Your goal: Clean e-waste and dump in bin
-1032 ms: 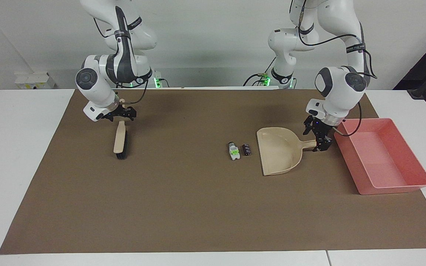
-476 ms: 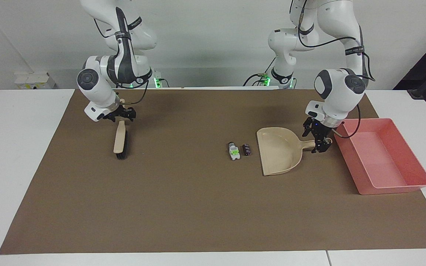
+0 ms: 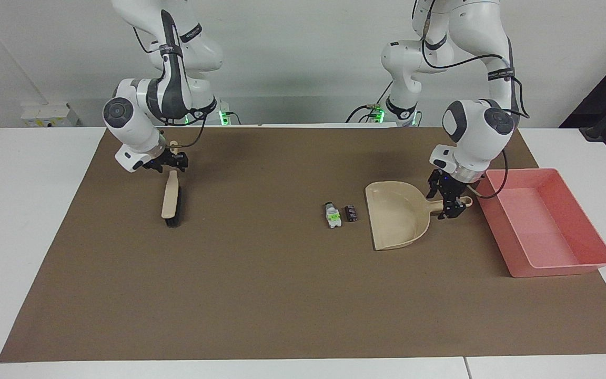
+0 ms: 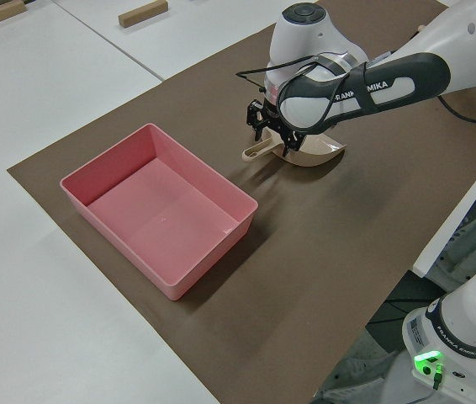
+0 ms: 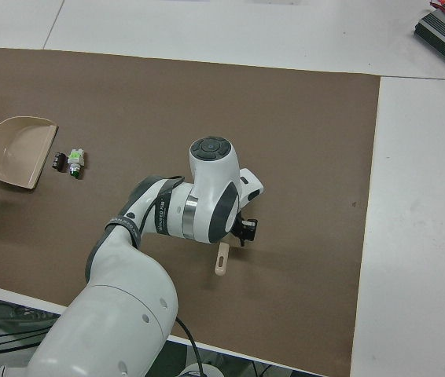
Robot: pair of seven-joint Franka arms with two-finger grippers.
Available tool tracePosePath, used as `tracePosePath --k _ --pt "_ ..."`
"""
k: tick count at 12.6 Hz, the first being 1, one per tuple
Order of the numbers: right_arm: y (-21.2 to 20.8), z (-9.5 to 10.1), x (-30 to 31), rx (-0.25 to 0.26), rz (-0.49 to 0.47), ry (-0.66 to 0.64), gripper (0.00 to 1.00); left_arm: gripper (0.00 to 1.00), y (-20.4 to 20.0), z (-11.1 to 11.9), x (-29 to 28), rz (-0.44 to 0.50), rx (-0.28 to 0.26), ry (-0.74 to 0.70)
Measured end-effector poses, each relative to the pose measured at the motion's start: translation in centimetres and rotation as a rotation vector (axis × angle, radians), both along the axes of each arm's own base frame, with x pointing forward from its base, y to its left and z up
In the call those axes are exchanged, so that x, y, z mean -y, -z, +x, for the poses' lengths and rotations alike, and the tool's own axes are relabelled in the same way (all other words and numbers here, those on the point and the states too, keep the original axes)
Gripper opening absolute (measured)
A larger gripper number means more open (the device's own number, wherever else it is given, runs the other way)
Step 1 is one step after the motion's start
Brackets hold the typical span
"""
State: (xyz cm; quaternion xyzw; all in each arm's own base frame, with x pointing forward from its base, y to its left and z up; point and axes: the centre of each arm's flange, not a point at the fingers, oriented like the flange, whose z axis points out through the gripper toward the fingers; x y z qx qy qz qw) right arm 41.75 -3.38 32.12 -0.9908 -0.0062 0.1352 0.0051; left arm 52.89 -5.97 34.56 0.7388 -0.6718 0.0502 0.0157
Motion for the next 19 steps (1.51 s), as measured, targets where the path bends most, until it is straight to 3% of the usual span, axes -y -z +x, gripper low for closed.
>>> tracePosePath --k 2,3,5,6,11,13,16,19 --pt "-0.1 0.0 0.0 0.002 0.0 -0.001 0.64 0.5 0.0 0.0 0.0 0.0 -0.001 0.0" --pt "-0.1 0.0 0.0 0.002 0.0 -0.001 0.63 0.41 0.1 0.0 0.0 0.0 -0.004 0.001" --pt "-0.1 0.0 -0.1 0.003 0.0 -0.003 0.38 0.34 0.2 -0.2 0.0 0.0 -0.018 0.007" --pt "-0.2 0.1 -0.2 0.001 -0.001 -0.006 0.26 0.34 0.0 -0.1 0.1 0.0 -0.024 0.011" --pt "-2.8 1.5 -2.8 -0.032 -0.003 -0.067 0.26 0.34 -4.0 1.9 0.3 -0.008 -0.052 0.025" --pt "-5.7 3.4 -4.3 -0.057 0.003 -0.093 0.26 0.34 -4.9 2.4 0.1 0.067 -0.044 0.083" --pt "-8.2 6.2 -8.7 -0.031 0.046 -0.146 0.26 0.34 -4.8 2.5 1.3 0.159 -0.035 0.165" --pt "-7.7 6.0 -14.6 -0.039 0.047 -0.197 0.26 0.34 -4.2 2.0 3.6 0.216 -0.041 0.189"
